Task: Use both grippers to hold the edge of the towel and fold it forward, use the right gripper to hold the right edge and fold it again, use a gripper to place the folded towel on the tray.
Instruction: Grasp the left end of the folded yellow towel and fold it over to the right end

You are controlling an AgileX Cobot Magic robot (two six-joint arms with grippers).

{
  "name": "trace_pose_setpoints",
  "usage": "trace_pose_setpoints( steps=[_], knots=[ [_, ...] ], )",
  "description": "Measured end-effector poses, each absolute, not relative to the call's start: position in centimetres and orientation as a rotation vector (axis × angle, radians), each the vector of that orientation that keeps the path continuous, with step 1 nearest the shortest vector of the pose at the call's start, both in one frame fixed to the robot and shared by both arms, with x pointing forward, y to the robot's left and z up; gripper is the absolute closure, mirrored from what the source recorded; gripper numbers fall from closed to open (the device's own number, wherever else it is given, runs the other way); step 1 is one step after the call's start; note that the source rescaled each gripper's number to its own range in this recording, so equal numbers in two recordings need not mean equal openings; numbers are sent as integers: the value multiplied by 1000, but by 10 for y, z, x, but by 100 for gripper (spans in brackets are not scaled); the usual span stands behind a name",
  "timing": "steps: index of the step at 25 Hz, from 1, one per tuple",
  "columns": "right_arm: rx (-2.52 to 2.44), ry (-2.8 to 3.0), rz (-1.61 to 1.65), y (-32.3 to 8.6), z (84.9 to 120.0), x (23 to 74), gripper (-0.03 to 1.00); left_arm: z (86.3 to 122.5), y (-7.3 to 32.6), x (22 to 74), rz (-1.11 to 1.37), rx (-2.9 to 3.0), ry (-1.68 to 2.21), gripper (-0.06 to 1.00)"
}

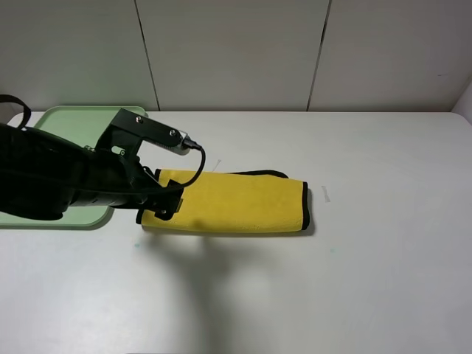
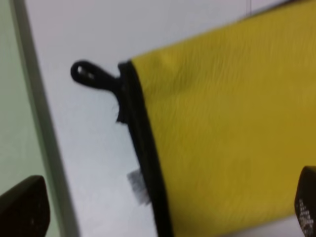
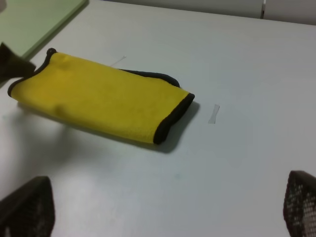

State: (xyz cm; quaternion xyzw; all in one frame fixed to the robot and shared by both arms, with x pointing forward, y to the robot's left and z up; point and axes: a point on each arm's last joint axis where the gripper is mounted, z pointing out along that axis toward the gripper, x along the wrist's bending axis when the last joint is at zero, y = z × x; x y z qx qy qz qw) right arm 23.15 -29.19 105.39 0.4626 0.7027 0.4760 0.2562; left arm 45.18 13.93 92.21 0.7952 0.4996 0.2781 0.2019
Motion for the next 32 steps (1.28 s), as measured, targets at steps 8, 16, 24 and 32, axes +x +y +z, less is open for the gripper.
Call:
trace_pose_setpoints(
  steps=[8,16,24,32],
  knots=[
    [1256,1907,1292,-292,1054,231,-3,915,146,445,791,2298,1339,-6],
    [1256,1907,1292,-292,1054,231,-3,913,135,447,452,2168,1354,-5],
    [1256,1907,1292,-292,1054,231,-3,916,146,462,272,2048,1480,-3],
    [1256,1907,1292,-292,1054,231,-3,924,167,484,200,1945,1607,1]
  ],
)
